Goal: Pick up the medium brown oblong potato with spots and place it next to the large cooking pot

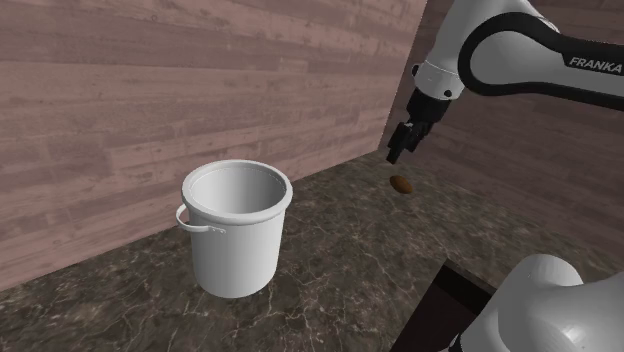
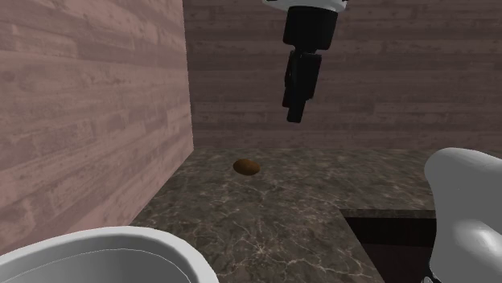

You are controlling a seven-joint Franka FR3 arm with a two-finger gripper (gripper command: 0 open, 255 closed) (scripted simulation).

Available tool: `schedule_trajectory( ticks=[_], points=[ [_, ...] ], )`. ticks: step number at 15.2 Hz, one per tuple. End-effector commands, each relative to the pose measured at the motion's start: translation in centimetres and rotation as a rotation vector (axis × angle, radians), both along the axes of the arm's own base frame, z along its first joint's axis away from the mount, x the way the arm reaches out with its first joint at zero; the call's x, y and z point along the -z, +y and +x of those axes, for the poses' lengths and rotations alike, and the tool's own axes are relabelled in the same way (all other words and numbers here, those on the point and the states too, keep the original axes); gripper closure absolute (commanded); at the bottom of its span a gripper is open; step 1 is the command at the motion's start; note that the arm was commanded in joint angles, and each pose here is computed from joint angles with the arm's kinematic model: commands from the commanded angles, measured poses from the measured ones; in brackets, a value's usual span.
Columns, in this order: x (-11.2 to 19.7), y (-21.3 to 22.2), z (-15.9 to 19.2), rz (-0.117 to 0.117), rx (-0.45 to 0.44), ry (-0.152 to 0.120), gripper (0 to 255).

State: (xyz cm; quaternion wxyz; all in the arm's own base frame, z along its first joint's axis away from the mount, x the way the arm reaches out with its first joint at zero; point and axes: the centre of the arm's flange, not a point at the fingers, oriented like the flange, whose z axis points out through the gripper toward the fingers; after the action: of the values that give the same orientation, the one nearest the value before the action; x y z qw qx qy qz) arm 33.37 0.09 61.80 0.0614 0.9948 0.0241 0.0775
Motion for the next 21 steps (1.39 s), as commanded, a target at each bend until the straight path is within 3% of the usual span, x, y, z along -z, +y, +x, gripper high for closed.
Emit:
schedule_trajectory(
  ticks=[1,21],
  points=[
    [0.0,0.0,0.0,0.000,0.000,0.000,0],
    [12.6,-21.7,8.5,-0.013,0.026,0.069,0]
  ],
)
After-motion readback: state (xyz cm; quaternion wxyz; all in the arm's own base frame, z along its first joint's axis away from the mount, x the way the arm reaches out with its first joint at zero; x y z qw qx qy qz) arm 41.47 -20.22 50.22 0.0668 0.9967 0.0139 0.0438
